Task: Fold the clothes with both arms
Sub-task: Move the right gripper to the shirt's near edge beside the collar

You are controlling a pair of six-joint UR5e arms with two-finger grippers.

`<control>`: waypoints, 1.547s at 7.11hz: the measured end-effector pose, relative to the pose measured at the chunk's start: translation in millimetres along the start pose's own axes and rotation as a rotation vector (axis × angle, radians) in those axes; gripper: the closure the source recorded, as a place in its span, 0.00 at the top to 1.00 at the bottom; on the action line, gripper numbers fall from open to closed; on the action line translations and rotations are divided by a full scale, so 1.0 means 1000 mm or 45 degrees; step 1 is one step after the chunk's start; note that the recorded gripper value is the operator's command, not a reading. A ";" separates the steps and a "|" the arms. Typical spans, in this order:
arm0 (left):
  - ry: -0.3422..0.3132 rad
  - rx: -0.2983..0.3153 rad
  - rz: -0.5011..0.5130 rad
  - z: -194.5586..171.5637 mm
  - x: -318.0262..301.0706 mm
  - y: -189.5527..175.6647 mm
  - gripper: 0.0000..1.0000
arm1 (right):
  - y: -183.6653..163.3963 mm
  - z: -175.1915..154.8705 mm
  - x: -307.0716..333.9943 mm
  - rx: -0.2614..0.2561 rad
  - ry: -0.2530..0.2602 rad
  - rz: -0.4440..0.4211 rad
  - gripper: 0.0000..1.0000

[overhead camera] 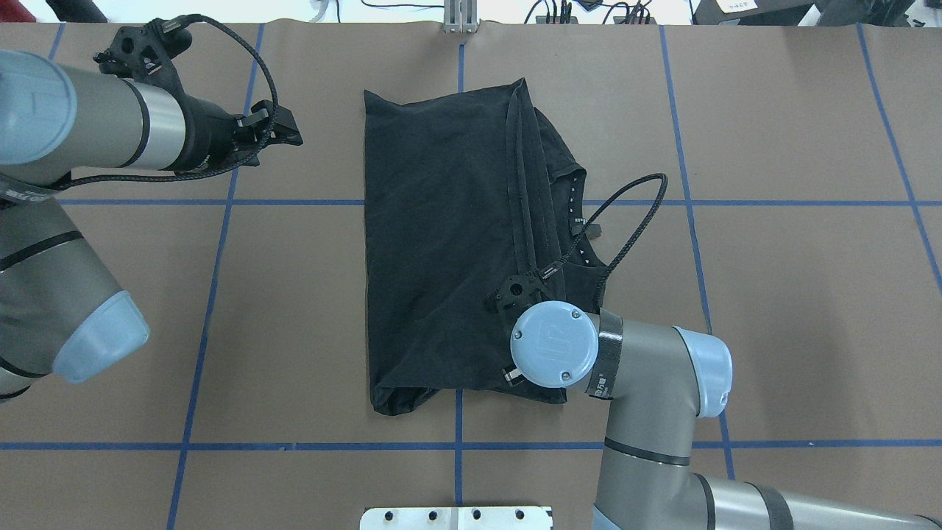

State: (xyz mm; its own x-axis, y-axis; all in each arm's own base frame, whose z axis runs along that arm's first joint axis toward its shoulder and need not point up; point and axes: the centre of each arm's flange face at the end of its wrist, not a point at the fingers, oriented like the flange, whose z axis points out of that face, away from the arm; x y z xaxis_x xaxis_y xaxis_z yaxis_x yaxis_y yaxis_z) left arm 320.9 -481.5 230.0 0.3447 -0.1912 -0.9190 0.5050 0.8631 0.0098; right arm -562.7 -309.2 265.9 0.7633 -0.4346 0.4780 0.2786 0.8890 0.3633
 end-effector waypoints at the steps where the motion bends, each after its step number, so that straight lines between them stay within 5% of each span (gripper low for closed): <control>1: 0.003 -0.001 -0.002 -0.001 0.001 0.001 0.73 | 0.000 0.001 -0.001 0.005 0.006 -0.005 0.00; 7: 0.027 -0.001 -0.021 -0.010 0.006 0.004 0.73 | -0.001 -0.017 0.003 0.000 0.020 0.002 0.00; 10: 0.039 -0.001 -0.048 -0.015 0.009 0.006 0.73 | 0.040 -0.008 0.006 -0.011 0.090 0.156 0.00; 11: 0.042 -0.001 -0.054 -0.015 0.009 0.006 0.73 | 0.053 -0.001 0.005 -0.011 0.109 0.209 0.07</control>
State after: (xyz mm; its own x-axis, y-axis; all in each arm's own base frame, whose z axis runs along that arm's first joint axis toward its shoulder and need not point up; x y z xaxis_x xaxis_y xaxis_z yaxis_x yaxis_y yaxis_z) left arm 315.2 -470.7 215.3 0.2970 -0.2119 -0.9311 0.5178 0.8550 -0.0294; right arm -543.2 -264.2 286.8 0.8457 -0.2701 0.4603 0.1509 0.9483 0.2793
